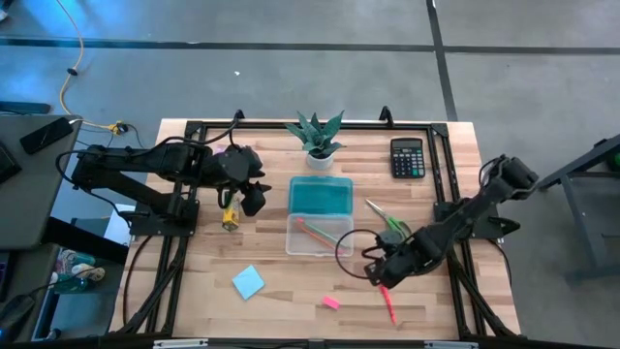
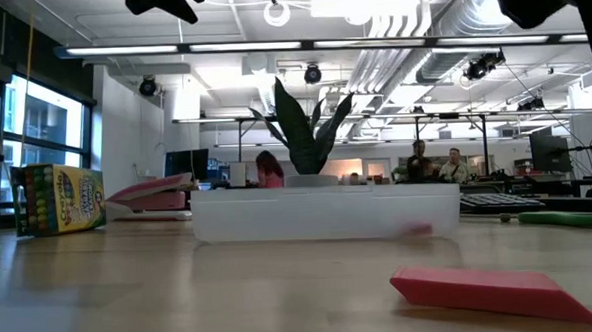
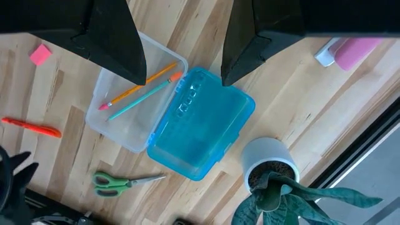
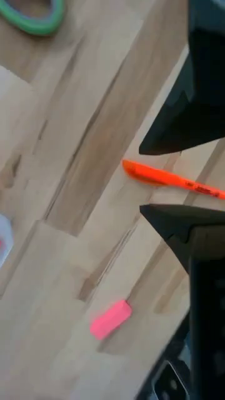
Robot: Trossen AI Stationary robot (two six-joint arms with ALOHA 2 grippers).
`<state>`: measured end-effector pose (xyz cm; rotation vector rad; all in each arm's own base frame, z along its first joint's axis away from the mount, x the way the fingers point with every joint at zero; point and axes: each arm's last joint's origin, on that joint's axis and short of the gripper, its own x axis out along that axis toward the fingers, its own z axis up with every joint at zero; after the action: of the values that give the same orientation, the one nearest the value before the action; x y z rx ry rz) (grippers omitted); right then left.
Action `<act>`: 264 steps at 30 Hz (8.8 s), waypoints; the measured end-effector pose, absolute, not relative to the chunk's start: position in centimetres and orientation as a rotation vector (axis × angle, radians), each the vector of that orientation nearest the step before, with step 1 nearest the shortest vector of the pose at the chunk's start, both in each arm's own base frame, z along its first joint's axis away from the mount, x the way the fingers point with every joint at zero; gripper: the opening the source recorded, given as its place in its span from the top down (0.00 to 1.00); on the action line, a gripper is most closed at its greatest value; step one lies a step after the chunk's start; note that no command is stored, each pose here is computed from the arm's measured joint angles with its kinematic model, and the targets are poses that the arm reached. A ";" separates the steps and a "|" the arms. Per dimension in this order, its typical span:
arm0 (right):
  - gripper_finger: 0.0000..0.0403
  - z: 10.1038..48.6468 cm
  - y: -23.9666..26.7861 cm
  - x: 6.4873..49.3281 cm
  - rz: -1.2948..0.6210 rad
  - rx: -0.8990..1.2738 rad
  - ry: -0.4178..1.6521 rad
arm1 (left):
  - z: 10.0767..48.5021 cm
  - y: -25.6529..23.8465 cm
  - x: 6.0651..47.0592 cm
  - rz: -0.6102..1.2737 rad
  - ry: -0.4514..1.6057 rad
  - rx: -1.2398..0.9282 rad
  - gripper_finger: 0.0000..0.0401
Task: Pack school essentials
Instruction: Put the orange pen into the supply box, then put the yellow crayon box into the supply box
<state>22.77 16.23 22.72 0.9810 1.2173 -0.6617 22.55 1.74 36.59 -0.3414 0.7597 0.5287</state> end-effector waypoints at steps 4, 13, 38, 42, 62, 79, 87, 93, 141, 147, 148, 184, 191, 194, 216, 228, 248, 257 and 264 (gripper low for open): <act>0.60 21.2 17.2 23.0 -0.729 1.005 1.275 | 36.6 1.8 22.5 0.542 0.755 -0.335 0.51; 0.53 17.6 19.4 23.9 -0.764 1.015 1.338 | 36.6 1.8 22.5 0.544 0.755 -0.334 0.51; 0.92 13.8 20.3 24.7 -0.831 0.954 1.423 | 36.6 1.7 22.6 0.517 0.764 -0.348 0.51; 0.93 14.3 20.7 25.2 -0.773 0.918 1.435 | 36.6 1.6 22.6 0.491 0.773 -0.361 0.51; 0.92 19.9 15.7 33.1 -0.352 0.505 1.215 | 36.5 4.3 22.2 0.536 0.792 -0.303 0.51; 0.91 23.0 5.4 39.8 -0.125 0.238 0.993 | 36.5 4.9 22.1 0.484 0.802 -0.358 0.51; 0.91 20.4 5.2 39.8 -0.084 0.282 1.071 | 36.5 4.5 22.2 0.434 0.808 -0.400 0.51; 0.80 20.3 5.0 39.7 -0.094 0.308 1.077 | 36.5 3.8 22.3 0.407 0.810 -0.417 0.51; 0.60 29.5 -0.1 34.7 -0.193 0.322 0.935 | 26.7 -1.3 16.2 1.122 1.018 -0.865 0.51; 0.60 29.5 -0.1 34.6 -0.191 0.318 0.938 | 24.7 -0.7 16.2 1.130 0.986 -0.954 0.51; 0.60 29.5 -0.1 34.6 -0.190 0.315 0.938 | 24.4 -0.5 16.3 1.133 0.982 -0.961 0.51; 0.60 29.4 -0.2 34.6 -0.193 0.267 0.947 | 19.2 2.5 18.3 1.265 1.129 -0.973 0.51; 0.60 29.3 -0.2 34.4 -0.197 0.266 0.966 | 18.0 3.1 19.1 1.217 1.231 -0.969 0.53; 0.60 29.3 -0.2 34.4 -0.198 0.265 0.970 | 17.7 3.2 19.3 1.186 1.265 -0.943 0.59; 0.60 28.8 -0.2 33.7 -0.295 0.387 1.039 | 23.4 3.1 21.6 0.533 1.150 -0.760 0.86; 0.60 33.3 -0.9 29.5 -0.605 0.486 0.850 | 27.0 4.7 25.7 -0.008 0.832 -0.636 0.88; 0.60 36.7 -1.2 25.5 -0.713 0.556 0.683 | 20.6 7.3 36.1 -0.362 0.850 -0.746 0.88; 0.60 36.7 -1.2 25.5 -0.706 0.534 0.697 | 17.7 7.8 37.5 -0.249 0.978 -0.709 0.88; 0.60 36.7 -1.2 25.5 -0.703 0.527 0.699 | 16.9 7.4 37.4 -0.231 1.038 -0.690 0.88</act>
<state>25.48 -1.21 36.70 0.5268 0.6994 -0.7035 37.40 7.44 16.86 -0.6902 1.0377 -0.2308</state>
